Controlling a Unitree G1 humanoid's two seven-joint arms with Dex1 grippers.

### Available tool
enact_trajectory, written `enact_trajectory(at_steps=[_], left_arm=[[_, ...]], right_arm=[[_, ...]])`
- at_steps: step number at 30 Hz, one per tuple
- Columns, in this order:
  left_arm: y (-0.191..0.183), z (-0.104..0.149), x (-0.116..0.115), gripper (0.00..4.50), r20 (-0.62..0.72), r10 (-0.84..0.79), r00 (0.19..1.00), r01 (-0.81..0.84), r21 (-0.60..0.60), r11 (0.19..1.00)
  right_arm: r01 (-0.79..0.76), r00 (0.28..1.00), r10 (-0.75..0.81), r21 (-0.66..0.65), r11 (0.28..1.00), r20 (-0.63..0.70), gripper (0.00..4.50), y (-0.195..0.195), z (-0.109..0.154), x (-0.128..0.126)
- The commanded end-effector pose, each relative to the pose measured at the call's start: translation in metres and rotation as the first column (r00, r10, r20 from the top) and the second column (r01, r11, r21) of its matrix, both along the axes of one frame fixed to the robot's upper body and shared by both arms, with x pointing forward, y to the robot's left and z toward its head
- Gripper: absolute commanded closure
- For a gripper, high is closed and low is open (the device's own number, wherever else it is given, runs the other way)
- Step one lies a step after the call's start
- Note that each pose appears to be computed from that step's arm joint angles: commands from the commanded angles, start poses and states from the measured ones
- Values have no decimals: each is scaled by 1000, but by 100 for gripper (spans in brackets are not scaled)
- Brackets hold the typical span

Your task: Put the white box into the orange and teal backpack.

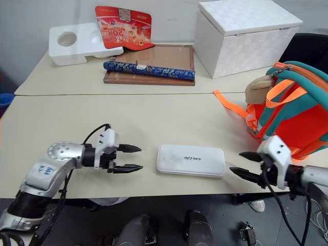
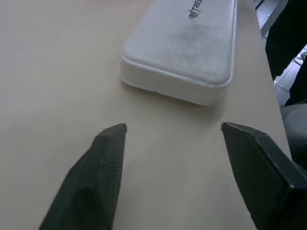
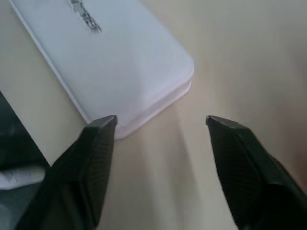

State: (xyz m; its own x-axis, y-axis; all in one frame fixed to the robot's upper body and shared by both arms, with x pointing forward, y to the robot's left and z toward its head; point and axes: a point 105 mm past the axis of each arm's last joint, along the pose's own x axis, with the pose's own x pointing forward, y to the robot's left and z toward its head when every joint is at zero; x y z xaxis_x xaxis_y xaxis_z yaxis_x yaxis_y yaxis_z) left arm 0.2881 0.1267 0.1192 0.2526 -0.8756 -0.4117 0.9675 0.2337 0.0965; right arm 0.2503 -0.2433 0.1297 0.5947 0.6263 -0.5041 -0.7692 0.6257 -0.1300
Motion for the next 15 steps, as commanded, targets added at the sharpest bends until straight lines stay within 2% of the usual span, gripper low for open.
enact_trajectory(at_steps=[1, 6, 7, 15], left_arm=[[-6, 2, 6, 247, 39, -25, 999, 24, 24, 999], [-19, -2, 8, 408, 23, -78, 997, 77, 35, 996], [-22, -3, 7, 444, 14, -86, 996, 85, 32, 996], [-38, -4, 4, 448, -4, -121, 993, 121, 0, 993]], right_arm=[[-39, 999, 40, -73, 997, 6, 274, -3, -3, 10], [-90, 996, 91, -105, 990, 5, 449, 6, -8, 26], [-92, 996, 94, -105, 990, 8, 450, 8, -8, 29], [-92, 994, 96, -78, 993, 49, 450, 22, -5, 49]])
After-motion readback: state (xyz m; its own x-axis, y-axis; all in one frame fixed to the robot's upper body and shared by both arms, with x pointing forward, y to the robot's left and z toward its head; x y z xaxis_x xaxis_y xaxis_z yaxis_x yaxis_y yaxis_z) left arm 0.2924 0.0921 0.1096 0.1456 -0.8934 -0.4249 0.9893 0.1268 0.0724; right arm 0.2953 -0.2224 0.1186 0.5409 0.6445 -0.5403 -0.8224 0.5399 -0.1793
